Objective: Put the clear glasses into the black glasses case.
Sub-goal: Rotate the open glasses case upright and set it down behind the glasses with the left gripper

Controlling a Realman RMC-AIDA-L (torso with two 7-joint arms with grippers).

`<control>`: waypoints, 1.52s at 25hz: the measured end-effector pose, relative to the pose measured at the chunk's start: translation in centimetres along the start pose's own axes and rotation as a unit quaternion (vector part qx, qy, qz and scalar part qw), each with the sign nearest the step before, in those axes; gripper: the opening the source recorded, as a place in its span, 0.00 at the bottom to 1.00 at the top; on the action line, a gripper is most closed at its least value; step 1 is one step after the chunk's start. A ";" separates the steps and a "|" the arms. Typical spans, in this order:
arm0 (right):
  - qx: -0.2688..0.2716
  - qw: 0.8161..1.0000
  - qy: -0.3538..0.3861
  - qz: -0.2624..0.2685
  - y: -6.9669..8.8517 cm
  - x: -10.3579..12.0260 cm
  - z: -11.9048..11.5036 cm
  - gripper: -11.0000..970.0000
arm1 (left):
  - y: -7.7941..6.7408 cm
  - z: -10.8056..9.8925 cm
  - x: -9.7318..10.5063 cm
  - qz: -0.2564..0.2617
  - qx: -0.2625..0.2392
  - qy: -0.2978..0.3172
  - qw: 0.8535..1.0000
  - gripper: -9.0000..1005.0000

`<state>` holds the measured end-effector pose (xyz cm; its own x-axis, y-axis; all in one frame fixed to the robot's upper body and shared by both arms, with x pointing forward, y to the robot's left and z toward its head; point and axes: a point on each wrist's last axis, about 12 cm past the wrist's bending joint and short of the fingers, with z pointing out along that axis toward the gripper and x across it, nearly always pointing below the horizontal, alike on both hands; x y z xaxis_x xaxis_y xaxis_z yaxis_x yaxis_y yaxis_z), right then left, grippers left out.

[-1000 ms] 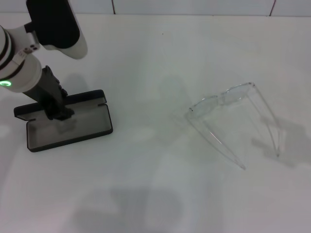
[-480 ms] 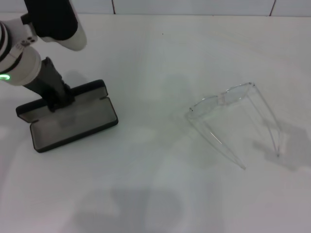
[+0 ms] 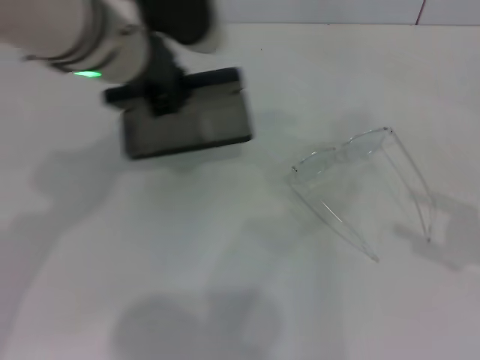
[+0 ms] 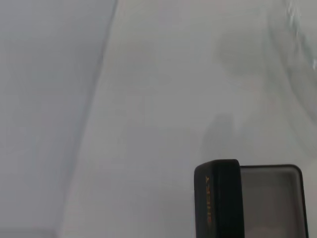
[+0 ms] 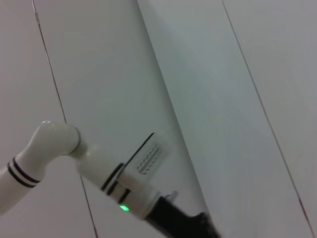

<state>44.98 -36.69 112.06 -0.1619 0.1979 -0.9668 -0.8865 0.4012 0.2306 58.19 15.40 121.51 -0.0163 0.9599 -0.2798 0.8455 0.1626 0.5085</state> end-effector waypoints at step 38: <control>-0.009 1.000 -0.022 0.016 1.3 2.2 0.2 0.71 | -0.2 8.6 -8.0 0.071 -0.039 -0.062 0.995 0.21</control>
<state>43.62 -35.55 110.24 -0.1723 0.2492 -0.9530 -0.8884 0.3786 0.2596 62.80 5.70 116.64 0.1696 0.9399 -0.2965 0.7907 0.0498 0.6102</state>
